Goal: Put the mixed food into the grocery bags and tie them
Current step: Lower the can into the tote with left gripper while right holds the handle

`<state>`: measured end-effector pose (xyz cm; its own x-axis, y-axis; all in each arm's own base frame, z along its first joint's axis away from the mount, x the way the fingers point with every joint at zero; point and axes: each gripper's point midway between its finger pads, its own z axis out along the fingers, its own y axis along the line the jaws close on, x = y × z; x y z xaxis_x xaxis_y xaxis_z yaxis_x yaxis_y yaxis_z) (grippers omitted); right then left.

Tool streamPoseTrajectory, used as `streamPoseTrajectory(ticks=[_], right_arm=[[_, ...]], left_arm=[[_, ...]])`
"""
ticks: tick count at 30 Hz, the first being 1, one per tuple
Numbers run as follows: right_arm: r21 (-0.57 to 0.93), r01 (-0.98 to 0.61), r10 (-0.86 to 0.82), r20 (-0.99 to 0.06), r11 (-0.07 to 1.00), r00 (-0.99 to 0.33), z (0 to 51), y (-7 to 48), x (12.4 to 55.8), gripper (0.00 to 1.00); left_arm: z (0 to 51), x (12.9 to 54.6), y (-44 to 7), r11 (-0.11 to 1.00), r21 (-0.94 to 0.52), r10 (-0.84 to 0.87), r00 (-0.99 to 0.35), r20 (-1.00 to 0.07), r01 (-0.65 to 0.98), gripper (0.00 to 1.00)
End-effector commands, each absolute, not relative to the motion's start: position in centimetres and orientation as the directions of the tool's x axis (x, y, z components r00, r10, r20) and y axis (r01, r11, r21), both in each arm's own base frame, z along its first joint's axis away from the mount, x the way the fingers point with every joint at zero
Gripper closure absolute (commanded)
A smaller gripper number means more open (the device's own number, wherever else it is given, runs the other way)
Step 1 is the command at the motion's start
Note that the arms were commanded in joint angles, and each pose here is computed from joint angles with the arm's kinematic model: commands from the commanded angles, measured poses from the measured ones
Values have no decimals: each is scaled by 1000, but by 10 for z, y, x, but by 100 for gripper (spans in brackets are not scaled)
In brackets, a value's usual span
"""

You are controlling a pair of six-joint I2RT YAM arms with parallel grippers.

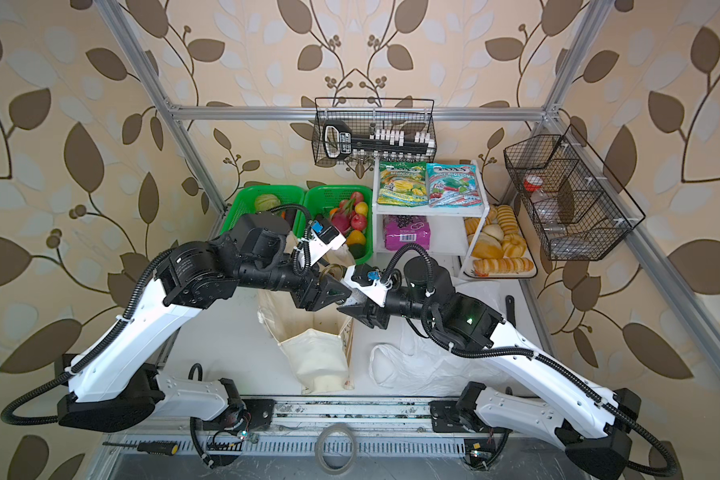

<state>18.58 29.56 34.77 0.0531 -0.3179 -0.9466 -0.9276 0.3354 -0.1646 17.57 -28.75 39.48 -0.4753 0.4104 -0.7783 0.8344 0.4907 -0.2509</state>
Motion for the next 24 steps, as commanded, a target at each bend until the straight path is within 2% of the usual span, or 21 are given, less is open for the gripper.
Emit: streamPoseTrajectory(ticks=[1, 3, 8, 11, 15, 24], right_arm=[[-175, -902, -145, -981, 394, 127, 412, 289, 183, 25], [-106, -888, -112, -992, 448, 62, 417, 283, 187, 19], [50, -832, -64, -993, 552, -102, 410, 267, 202, 18], [178, -732, -20, -967, 658, -253, 396, 255, 227, 20], [273, -578, 13, -911, 769, -413, 367, 243, 256, 24], [396, -423, 65, -787, 815, -613, 315, 267, 287, 30]], left_arm=[[408, 198, -262, 635, -175, 319, -462, -828, 752, 68], [417, 208, -249, 696, -149, 264, -443, -857, 702, 69], [431, 237, -205, 867, -81, 140, -396, -908, 492, 80], [424, 246, -193, 898, -79, 122, -417, -901, 432, 80], [398, 262, -178, 943, -77, 103, -502, -859, 325, 81], [339, 277, -188, 947, -154, 62, -631, -773, 282, 81]])
